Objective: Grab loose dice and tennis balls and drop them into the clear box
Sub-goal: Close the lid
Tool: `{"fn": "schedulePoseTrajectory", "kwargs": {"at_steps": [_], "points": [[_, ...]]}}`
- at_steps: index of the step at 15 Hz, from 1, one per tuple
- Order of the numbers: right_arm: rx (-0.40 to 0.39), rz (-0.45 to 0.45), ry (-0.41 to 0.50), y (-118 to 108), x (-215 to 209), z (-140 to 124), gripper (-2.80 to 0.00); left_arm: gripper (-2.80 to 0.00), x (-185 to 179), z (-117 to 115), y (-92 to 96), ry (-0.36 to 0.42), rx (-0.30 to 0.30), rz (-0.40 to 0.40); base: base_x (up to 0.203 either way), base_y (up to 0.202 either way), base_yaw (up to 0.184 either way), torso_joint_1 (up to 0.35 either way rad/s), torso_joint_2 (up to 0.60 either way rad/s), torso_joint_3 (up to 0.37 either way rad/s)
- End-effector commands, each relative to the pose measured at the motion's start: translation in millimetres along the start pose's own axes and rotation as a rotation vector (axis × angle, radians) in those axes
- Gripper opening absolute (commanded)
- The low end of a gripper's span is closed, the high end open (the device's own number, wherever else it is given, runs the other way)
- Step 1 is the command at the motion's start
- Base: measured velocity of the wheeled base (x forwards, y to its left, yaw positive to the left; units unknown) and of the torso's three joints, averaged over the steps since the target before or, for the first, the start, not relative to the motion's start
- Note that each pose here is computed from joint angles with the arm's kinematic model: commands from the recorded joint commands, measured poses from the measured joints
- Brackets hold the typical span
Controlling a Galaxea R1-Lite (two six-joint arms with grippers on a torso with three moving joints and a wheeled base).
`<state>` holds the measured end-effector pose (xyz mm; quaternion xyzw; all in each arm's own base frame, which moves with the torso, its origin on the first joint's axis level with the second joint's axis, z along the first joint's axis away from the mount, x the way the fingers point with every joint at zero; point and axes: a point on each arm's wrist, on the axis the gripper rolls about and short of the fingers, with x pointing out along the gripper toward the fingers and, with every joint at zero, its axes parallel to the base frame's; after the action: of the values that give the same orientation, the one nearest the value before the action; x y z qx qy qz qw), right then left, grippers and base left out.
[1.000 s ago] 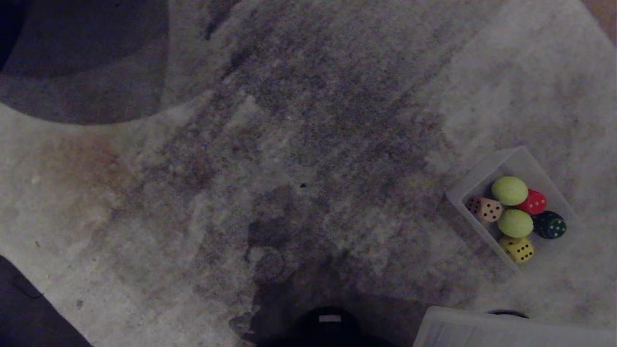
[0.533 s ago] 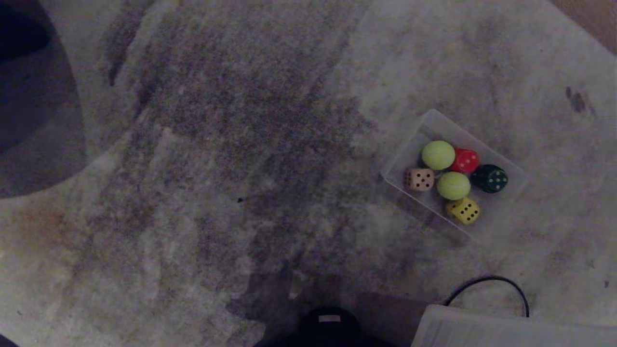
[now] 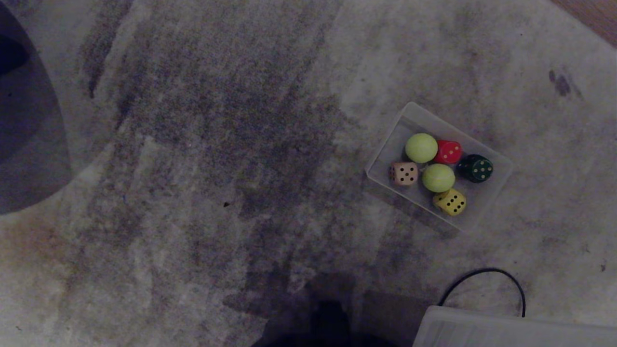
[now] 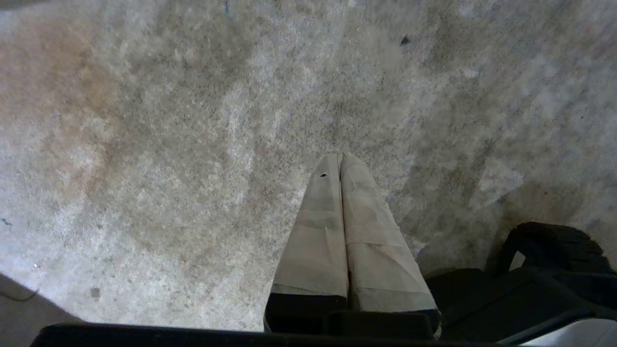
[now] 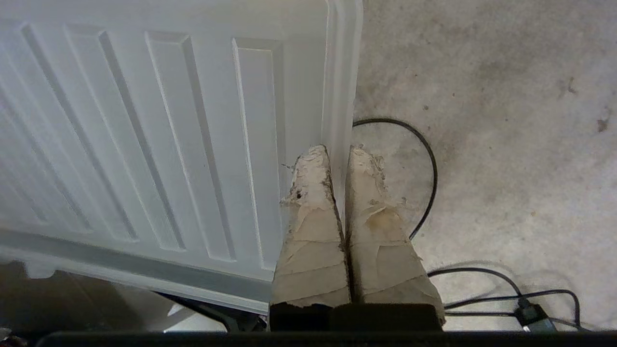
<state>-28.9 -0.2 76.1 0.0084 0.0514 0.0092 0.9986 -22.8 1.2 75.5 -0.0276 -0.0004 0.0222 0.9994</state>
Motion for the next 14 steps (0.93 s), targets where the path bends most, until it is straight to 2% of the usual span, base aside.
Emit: {"fn": "schedulePoseTrajectory", "kwargs": {"at_steps": [1, 6, 8, 10, 12, 14], "points": [[0.000, 0.001, 0.003, 0, 0, 0, -2.80, -2.80, 0, 0, 0.0, 0.003, 0.002, 0.000, 0.000, 0.000, 0.000, 0.002, 0.00, -0.121], [-0.001, 0.001, 0.003, 0, 0, 0, -2.80, -2.80, 0, 0, 0.0, 0.003, 0.006, -0.001, 0.000, 0.000, 0.000, 0.002, 0.00, -0.199], [0.003, 0.001, 0.003, 0, 0, 0, -2.80, -2.80, 0, -1, 0.0, 0.004, 0.028, -0.001, 0.000, 0.000, 0.000, 0.003, 0.00, -0.174], [0.003, -0.004, 0.003, 0, 0, 0, -2.80, -2.80, 0, 0, 0.1, 0.002, 0.014, 0.003, 0.000, 0.000, 0.000, 0.002, 0.00, -0.065], [0.006, -0.011, -0.022, 0, -3, 10, -2.80, -2.80, 0, 0, 0.1, 0.002, 0.011, 0.003, 0.000, 0.000, 0.000, 0.001, 0.00, -0.016], [0.034, -0.031, -0.021, 0, -4, 34, -2.80, -2.80, 0, 0, 0.1, 0.003, 0.009, 0.002, 0.000, 0.000, 0.000, 0.000, 0.00, 0.000]]}}
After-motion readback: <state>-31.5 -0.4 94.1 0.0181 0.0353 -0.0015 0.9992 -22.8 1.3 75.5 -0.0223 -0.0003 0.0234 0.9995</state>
